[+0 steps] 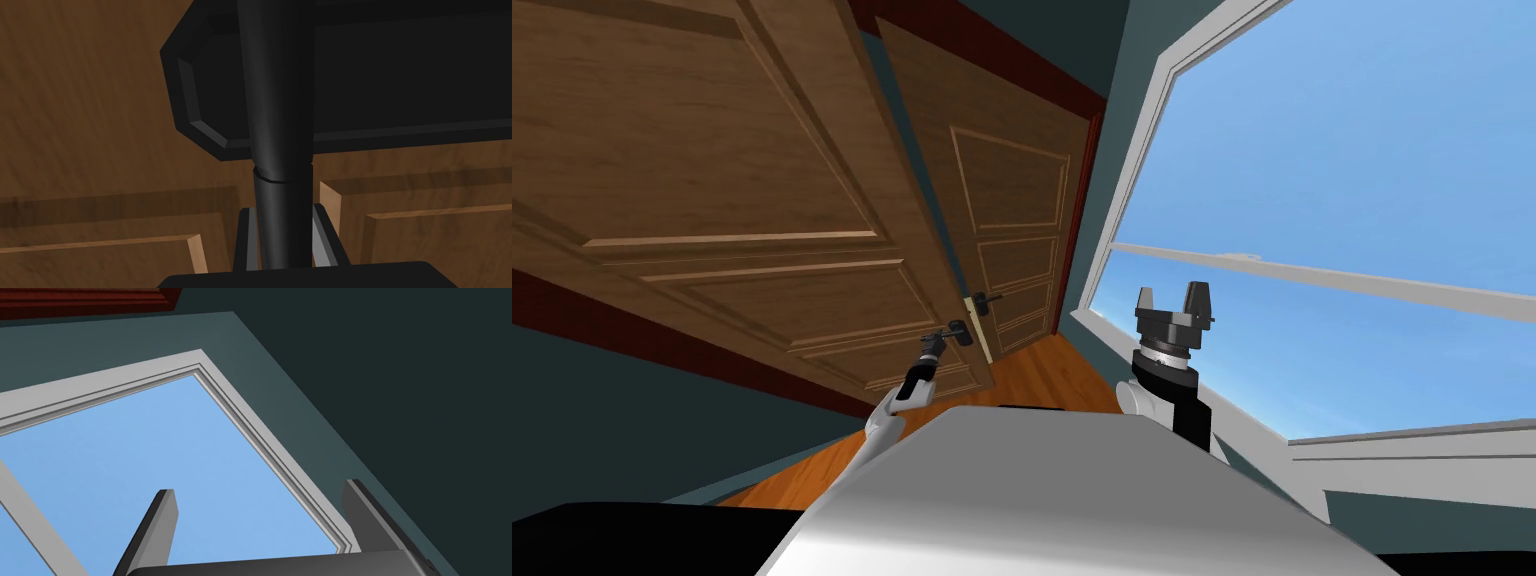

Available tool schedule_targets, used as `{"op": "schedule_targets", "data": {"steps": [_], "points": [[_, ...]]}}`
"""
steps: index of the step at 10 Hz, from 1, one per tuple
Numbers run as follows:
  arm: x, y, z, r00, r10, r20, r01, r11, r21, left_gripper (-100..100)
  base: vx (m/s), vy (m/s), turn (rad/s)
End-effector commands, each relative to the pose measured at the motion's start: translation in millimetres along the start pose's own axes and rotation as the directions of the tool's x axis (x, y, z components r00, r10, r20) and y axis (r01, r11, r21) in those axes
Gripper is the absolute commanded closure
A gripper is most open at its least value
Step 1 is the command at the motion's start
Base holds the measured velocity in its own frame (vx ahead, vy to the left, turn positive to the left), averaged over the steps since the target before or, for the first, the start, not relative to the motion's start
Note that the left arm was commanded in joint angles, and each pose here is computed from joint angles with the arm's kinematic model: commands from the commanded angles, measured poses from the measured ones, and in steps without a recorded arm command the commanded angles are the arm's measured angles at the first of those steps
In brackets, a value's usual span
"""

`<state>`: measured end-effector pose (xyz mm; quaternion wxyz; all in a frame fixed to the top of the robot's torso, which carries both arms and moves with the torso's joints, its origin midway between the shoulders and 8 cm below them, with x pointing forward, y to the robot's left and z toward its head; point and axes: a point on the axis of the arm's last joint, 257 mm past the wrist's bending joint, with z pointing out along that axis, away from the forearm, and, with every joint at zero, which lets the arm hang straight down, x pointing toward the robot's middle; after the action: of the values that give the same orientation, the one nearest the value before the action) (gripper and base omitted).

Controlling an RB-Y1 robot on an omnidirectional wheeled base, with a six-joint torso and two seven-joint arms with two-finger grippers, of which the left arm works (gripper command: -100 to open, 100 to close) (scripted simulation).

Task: Pull the door open

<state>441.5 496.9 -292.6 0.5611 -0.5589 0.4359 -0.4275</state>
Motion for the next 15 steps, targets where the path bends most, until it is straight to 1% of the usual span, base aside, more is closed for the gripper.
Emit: {"op": "schedule_targets", "data": {"steps": [1, 7, 8, 9, 10, 11, 13, 14, 15], "points": [[8.7, 0.4, -3.0, 0.9997, -0.005, -0.026, 0.005, 1.0000, 0.002, 100, -0.241, 0.062, -0.134], [23.5, -0.2, -18.8, 0.9939, -0.011, -0.110, 0.011, 0.9999, 0.005, 100, -0.245, 0.048, -0.130], [13.9, -0.3, -15.5, 0.9958, -0.003, -0.092, 0.003, 1.0000, 0.006, 100, -0.121, 0.025, -0.018], [14.9, 2.4, -24.2, 0.9936, -0.003, -0.113, 0.003, 1.0000, 0.002, 100, -0.181, 0.037, -0.113], [15.6, 1.9, -27.9, 0.9921, -0.003, -0.125, 0.003, 1.0000, 0.004, 100, -0.267, 0.051, -0.171], [16.9, 1.2, -34.3, 0.9893, -0.003, -0.146, 0.004, 1.0000, 0.006, 100, -0.247, 0.062, -0.184], [19.1, 0.5, -43.5, 0.9846, -0.004, -0.175, 0.006, 1.0000, 0.007, 100, -0.219, 0.092, -0.154], [20.8, 0.2, -49.9, 0.9809, -0.006, -0.195, 0.008, 0.9999, 0.006, 100, -0.258, 0.080, -0.156], [21.9, 0.1, -53.5, 0.9786, -0.008, -0.206, 0.009, 0.9999, 0.006, 100, -0.243, 0.050, -0.097]]}}
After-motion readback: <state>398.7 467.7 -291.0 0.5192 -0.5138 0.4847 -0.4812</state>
